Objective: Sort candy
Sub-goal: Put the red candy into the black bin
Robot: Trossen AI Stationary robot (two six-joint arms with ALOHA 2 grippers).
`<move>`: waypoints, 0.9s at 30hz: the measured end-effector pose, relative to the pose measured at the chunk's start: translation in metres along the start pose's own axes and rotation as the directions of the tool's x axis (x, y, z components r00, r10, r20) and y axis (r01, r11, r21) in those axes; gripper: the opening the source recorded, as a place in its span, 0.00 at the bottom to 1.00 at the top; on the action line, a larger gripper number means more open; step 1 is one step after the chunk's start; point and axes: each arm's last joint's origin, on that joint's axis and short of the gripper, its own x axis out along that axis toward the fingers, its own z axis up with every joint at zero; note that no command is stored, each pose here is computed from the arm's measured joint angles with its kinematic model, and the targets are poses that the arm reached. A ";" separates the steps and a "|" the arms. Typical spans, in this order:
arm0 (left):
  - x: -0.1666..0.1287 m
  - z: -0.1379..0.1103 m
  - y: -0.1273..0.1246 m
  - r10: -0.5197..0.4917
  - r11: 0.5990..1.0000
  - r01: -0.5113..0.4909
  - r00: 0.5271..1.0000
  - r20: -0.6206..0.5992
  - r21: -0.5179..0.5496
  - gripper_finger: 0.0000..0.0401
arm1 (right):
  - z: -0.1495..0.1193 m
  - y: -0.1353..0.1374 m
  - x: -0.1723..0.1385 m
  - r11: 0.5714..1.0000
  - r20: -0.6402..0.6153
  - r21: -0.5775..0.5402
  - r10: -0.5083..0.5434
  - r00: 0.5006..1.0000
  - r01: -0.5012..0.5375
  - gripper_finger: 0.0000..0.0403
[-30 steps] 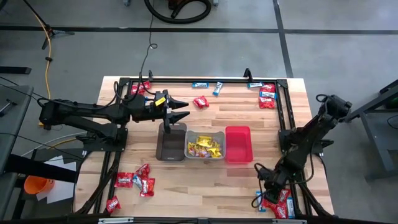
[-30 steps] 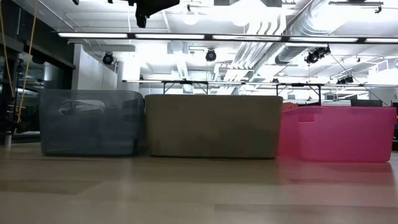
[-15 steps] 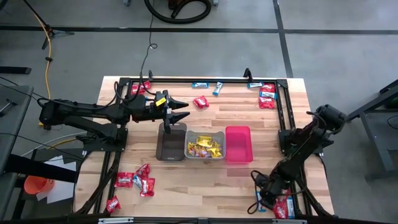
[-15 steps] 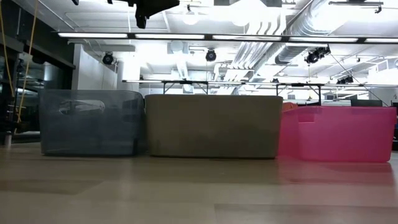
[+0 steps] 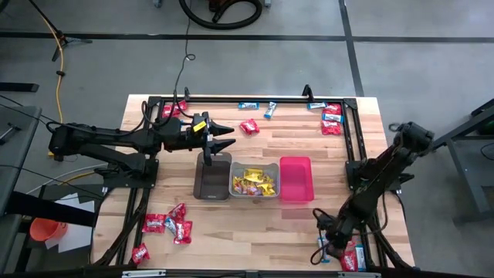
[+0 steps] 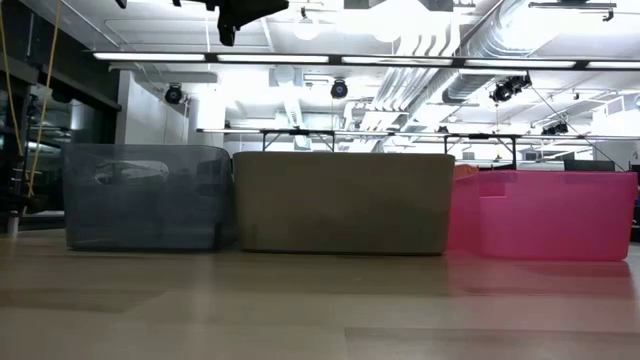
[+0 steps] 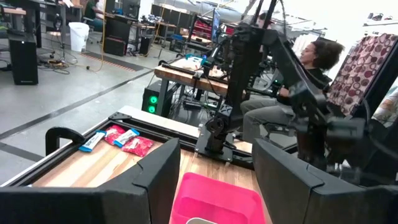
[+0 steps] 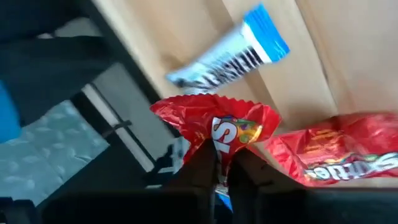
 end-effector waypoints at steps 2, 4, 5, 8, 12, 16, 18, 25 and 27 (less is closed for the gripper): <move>0.000 0.000 0.000 0.000 1.000 0.000 1.000 0.000 0.000 0.47 | -0.001 0.001 -0.018 0.999 0.054 -0.040 0.031 0.998 -0.029 0.01; 0.000 0.000 0.000 0.000 1.000 0.000 1.000 0.000 0.000 0.47 | -0.002 0.003 -0.038 0.993 0.116 -0.091 0.080 0.990 -0.069 0.02; 0.000 0.000 0.000 0.000 1.000 0.000 1.000 0.000 0.000 0.47 | -0.002 0.003 -0.048 0.988 0.154 -0.124 0.109 0.982 -0.090 0.02; 0.000 0.000 -0.001 -0.013 1.000 0.013 1.000 -0.002 -0.002 0.47 | 0.000 0.002 -0.075 0.963 0.279 -0.235 0.198 0.940 -0.133 0.01; 0.000 -0.001 -0.003 -0.068 0.995 0.067 0.998 -0.016 -0.072 0.47 | 0.009 -0.004 -0.102 0.934 0.458 -0.346 0.253 0.852 -0.092 0.01; 0.000 -0.001 -0.003 -0.096 0.988 0.093 0.995 -0.023 -0.121 0.47 | 0.031 -0.010 -0.116 0.908 0.559 -0.419 0.242 0.793 0.019 0.00; 0.000 -0.001 -0.003 -0.097 0.987 0.093 0.995 -0.023 -0.130 0.47 | 0.048 -0.012 -0.121 0.887 0.610 -0.453 0.238 0.756 0.086 0.00; 0.000 -0.001 -0.003 -0.097 0.993 0.096 0.995 -0.019 -0.070 0.47 | 0.126 -0.014 -0.140 0.814 0.786 -0.510 0.311 0.535 0.276 0.00; 0.000 0.000 -0.004 -0.098 0.993 0.096 0.995 -0.018 -0.069 0.47 | 0.147 -0.012 -0.144 0.793 0.801 -0.539 0.377 0.466 0.284 0.00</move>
